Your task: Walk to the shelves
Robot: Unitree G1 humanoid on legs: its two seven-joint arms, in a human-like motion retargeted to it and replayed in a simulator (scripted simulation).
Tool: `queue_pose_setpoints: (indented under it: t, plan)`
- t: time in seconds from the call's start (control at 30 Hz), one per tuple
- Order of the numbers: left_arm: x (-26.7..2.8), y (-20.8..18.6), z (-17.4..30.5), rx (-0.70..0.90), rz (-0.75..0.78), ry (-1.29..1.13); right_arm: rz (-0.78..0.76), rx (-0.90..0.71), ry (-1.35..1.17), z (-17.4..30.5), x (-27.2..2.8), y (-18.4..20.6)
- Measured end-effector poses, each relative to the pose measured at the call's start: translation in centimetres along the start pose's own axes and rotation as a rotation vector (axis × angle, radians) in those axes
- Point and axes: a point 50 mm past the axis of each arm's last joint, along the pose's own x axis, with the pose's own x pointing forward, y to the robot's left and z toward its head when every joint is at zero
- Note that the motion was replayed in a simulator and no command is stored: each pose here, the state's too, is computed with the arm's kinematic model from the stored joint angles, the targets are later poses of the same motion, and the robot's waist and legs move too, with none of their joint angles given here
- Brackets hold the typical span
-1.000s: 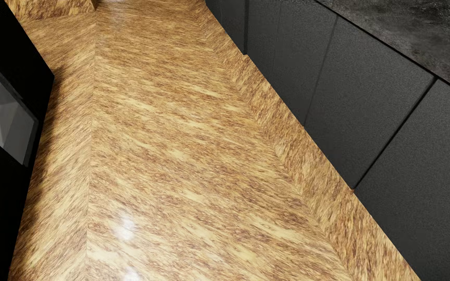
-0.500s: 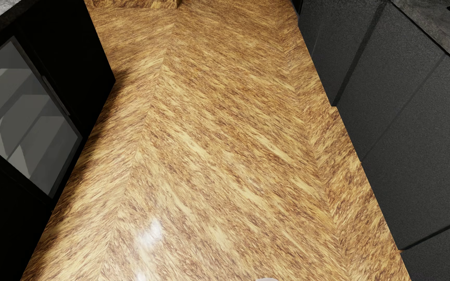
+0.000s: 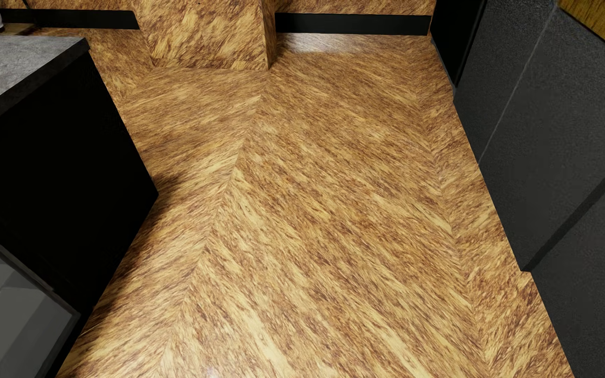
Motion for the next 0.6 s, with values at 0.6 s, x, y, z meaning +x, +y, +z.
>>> queue_pose_setpoints:
  t: [0.6]
  plan:
    - [-0.6,7.0,8.0,-0.069,0.197,-0.298,0.041,0.008,0.113,-4.0,-1.3,1.7]
